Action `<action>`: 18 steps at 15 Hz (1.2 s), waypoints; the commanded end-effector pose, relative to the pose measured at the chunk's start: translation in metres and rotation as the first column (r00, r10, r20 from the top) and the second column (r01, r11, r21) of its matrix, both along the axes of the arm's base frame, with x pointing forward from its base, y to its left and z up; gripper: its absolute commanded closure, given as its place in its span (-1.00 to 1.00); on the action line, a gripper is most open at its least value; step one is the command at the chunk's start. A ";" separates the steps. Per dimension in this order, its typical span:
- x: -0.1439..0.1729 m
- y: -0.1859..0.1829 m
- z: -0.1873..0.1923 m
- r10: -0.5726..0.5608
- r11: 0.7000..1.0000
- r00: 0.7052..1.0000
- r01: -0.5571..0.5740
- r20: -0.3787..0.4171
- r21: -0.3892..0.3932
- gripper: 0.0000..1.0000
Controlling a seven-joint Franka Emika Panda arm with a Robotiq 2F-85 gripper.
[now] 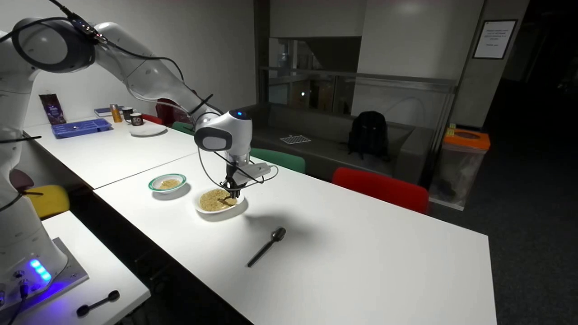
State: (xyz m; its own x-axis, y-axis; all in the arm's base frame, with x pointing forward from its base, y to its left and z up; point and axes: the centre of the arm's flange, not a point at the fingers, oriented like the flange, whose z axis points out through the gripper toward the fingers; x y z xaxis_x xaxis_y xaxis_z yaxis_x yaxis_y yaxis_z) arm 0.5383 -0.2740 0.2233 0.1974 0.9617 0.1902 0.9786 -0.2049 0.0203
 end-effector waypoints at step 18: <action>0.007 -0.013 -0.014 0.054 0.994 0.998 -0.055 0.014 0.098 0.94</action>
State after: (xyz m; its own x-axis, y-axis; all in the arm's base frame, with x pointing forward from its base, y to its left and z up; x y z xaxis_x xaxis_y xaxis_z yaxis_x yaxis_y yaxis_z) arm 0.5392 -0.2801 0.2102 0.1613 0.9535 0.2546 0.9854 -0.1697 0.0111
